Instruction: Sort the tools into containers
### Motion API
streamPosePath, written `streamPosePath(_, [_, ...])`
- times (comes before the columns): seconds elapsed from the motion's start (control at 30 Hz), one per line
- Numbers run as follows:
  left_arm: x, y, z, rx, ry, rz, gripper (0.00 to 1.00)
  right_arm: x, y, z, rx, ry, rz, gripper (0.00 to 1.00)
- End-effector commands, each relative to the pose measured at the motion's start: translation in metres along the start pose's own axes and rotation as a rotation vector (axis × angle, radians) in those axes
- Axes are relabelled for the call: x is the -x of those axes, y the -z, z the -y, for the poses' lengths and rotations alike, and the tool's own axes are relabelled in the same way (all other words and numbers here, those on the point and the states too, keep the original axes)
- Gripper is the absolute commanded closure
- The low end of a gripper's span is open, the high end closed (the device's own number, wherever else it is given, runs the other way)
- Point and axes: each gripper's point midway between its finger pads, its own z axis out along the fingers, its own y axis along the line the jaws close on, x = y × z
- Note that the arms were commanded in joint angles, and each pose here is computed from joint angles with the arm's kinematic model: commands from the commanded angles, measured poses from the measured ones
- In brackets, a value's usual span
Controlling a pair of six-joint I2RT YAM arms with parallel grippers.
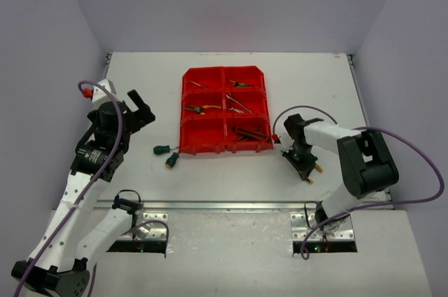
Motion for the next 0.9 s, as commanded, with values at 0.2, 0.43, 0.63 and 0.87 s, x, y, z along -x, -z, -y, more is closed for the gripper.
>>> streamPosePath(0.2, [0.009,0.003,0.012,-0.058,0.001,0.039,0.0,0.034,0.044,0.055,-0.196,-0.231,0.272,1.0])
streamPosePath(0.43, [0.012,0.002,0.009,-0.034,0.006,0.05,0.0,0.08,0.134,0.068,-0.202,-0.271,0.539,1.0])
streamPosePath(0.63, [0.014,0.002,0.001,0.006,0.015,0.065,0.0,0.192,0.214,-0.013,-0.193,0.169,0.763,1.0])
streamPosePath(0.87, [0.02,0.007,-0.008,0.034,0.033,0.105,0.0,0.318,0.269,-0.106,-0.199,0.594,0.916,1.0])
